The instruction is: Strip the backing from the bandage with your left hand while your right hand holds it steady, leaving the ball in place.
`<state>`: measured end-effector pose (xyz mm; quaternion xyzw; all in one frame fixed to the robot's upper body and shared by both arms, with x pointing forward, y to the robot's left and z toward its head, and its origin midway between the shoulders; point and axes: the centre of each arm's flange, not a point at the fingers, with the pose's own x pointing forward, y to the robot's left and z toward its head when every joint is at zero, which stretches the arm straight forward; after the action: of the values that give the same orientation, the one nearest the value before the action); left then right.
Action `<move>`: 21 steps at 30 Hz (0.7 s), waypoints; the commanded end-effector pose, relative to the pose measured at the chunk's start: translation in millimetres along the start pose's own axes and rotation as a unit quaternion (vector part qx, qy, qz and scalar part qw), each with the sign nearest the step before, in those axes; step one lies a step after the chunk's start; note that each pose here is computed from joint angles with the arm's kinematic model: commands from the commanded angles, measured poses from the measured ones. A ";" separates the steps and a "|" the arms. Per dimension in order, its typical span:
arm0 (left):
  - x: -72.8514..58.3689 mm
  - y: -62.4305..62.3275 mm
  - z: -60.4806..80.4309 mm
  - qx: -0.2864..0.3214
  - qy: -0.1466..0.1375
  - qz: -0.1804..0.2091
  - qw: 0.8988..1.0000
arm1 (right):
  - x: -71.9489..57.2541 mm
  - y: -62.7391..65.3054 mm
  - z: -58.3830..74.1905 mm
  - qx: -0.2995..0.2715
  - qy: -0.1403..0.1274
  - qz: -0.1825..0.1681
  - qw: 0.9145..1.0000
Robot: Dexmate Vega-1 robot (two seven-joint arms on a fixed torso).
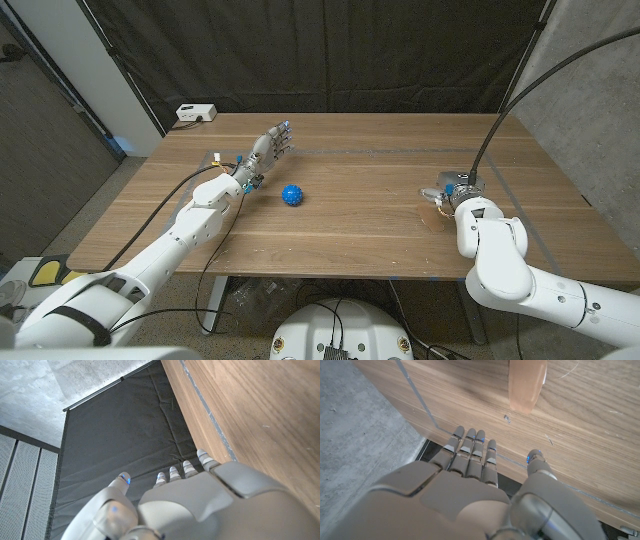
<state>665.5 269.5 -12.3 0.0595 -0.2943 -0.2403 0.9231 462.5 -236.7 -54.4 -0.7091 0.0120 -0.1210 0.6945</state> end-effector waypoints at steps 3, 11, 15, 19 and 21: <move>0.1 1.0 -0.4 0.000 0.002 0.000 1.000 | 10.4 6.9 1.9 0.001 0.009 0.039 0.999; 0.9 0.9 -0.2 0.000 0.002 -0.001 1.000 | 14.6 9.8 5.5 -0.005 0.022 0.035 0.999; 1.1 1.3 -0.4 0.000 0.003 0.000 1.000 | 13.1 11.5 10.6 -0.006 0.028 0.011 1.000; 1.7 1.1 -1.5 -0.002 0.005 -0.001 1.000 | 11.3 14.3 18.0 -0.005 0.036 -0.010 0.999; 2.1 1.0 -1.8 -0.001 0.006 -0.002 1.000 | 11.5 15.9 20.9 -0.003 0.032 -0.014 0.999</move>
<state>666.8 270.1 -11.9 0.0602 -0.2918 -0.2403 0.9238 477.2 -230.2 -61.6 -0.7085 0.0370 -0.1255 0.6935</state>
